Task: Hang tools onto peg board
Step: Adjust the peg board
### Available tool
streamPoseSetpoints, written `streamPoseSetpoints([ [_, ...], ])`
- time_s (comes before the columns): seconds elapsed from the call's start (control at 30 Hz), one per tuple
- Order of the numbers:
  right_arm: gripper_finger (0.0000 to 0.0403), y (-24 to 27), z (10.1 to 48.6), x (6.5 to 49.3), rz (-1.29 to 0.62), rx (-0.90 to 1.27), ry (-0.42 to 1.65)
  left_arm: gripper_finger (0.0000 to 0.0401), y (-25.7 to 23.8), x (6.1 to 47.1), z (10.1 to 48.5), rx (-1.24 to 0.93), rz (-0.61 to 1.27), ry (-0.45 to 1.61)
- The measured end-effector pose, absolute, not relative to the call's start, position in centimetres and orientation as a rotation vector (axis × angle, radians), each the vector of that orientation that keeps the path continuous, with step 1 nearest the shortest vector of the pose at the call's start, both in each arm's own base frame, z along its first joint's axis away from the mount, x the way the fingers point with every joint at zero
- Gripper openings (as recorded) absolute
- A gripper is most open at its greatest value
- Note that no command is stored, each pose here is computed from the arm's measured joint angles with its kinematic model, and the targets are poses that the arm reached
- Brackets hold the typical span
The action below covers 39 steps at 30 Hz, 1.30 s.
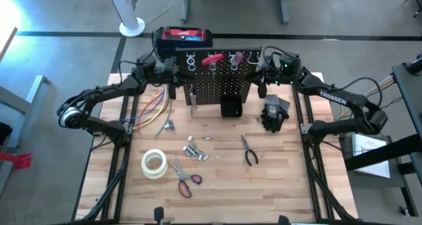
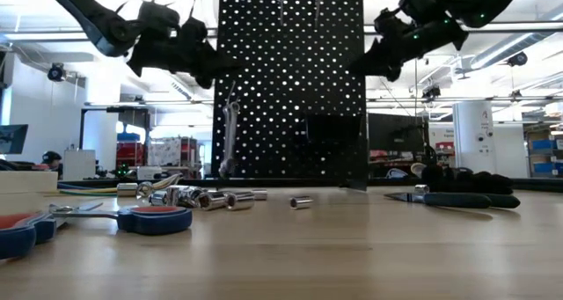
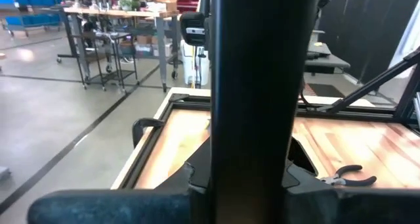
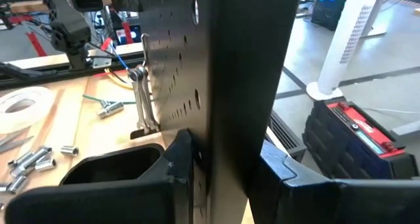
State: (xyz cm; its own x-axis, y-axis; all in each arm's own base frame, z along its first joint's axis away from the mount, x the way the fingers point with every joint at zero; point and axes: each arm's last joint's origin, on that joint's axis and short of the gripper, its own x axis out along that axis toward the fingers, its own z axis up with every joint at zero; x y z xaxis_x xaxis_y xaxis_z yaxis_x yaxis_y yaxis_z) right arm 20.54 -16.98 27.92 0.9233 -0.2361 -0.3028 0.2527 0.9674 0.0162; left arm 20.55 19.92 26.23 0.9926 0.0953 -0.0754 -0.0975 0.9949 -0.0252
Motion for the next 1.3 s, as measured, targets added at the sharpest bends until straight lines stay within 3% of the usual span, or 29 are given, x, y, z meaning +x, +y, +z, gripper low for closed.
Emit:
streamPoseSetpoints([
  [0.17, 0.0070, -17.6, 28.0, 21.2, -0.255, 0.072, 0.313, 0.0049, 21.1, 20.8, 26.2, -0.042, 0.095, 0.107],
  [0.37, 0.0130, -17.6, 28.2, 21.0, -0.311, 0.103, 0.314, 0.0064, 22.0, 21.4, 26.0, -0.049, 0.104, 0.126],
  [0.57, 0.0138, -17.1, 28.5, 20.7, -0.276, 0.114, 0.318, 0.0093, 22.1, 21.1, 26.6, -0.033, 0.159, 0.141],
  [0.8, 0.0135, -16.9, 28.7, 20.7, -0.239, 0.095, 0.309, 0.0096, 21.4, 20.4, 27.1, -0.017, 0.161, 0.176],
  [1.1, 0.0193, -16.9, 30.2, 20.8, -0.194, 0.064, 0.276, 0.0097, 20.6, 19.6, 27.9, 0.010, 0.159, 0.187],
  [1.3, 0.0209, -16.8, 31.3, 20.8, -0.162, 0.072, 0.269, 0.0097, 19.9, 19.0, 28.6, 0.007, 0.161, 0.199],
])
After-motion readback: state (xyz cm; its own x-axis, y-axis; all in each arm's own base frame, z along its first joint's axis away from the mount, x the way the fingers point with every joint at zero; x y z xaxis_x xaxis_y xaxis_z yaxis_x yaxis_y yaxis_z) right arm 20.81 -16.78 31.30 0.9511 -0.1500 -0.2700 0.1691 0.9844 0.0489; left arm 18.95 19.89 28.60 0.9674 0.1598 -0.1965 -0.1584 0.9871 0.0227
